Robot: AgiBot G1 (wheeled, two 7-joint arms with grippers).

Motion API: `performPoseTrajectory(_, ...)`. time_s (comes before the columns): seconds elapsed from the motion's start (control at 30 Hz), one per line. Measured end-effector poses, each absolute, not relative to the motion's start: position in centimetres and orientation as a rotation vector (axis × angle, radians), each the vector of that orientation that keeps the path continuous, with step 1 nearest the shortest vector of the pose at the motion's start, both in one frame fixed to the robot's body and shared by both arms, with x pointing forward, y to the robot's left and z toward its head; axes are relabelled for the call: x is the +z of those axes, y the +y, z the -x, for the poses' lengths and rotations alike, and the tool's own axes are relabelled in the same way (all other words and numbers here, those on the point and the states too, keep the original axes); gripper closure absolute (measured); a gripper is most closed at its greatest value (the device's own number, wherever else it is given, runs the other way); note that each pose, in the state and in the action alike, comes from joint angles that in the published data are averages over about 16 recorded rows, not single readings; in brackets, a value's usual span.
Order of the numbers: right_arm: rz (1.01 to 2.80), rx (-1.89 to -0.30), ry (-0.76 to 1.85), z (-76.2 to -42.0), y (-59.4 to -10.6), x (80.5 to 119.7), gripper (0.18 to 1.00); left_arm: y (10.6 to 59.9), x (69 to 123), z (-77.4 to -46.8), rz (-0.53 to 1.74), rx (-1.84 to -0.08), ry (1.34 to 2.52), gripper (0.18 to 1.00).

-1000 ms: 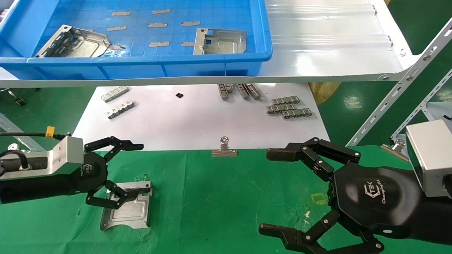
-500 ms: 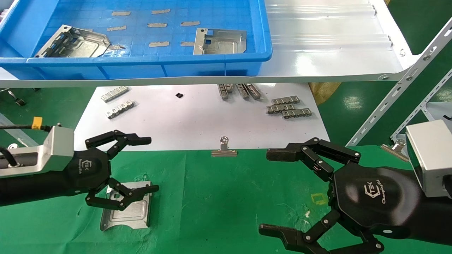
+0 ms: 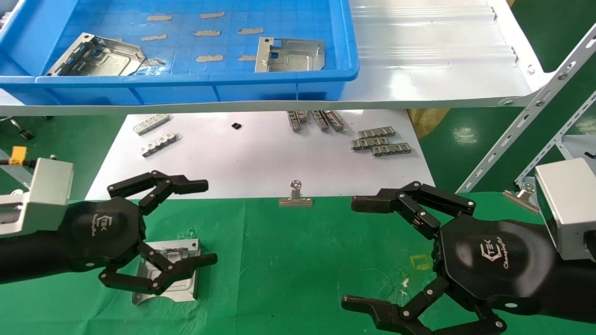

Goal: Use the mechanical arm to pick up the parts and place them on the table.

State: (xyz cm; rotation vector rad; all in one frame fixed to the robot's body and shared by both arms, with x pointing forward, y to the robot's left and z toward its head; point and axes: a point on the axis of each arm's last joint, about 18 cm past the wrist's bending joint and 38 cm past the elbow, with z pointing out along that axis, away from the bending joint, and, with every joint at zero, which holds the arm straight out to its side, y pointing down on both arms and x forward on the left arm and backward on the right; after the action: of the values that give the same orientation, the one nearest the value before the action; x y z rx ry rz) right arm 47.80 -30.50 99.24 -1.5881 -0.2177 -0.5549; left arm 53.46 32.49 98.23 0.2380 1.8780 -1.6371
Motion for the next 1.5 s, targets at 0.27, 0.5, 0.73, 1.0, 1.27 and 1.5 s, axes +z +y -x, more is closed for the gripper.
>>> performPoseTrajectory(0.27, 1.588, -0.555, -0.218, -47.8, -30.5, 99.2, 0.178, 31.3, 98.8, -50.8, -0.255, -1.718, 1.892, 0.183)
performPoseTrajectory(0.5, 1.588, -0.555, -0.218, -47.8, -30.5, 99.2, 0.178, 30.4, 99.1, -48.5, -0.273, -1.774, 1.912, 0.183)
performPoseTrajectory(0.73, 1.588, -0.555, -0.217, -47.8, -30.5, 99.2, 0.178, 29.9, 99.3, -47.2, -0.287, -1.802, 1.925, 0.183)
performPoseTrajectory(1.0, 1.588, -0.555, -0.217, -47.8, -30.5, 99.2, 0.178, 29.8, 99.3, -47.1, -0.288, -1.805, 1.925, 0.183)
performPoseTrajectory(1.27, 1.588, -0.555, -0.217, -47.8, -30.5, 99.2, 0.178, 29.9, 99.2, -47.3, -0.282, -1.801, 1.924, 0.183)
performPoseTrajectory(1.5, 1.588, -0.555, -0.217, -47.8, -30.5, 99.2, 0.178, 30.0, 99.2, -47.5, -0.280, -1.799, 1.924, 0.183)
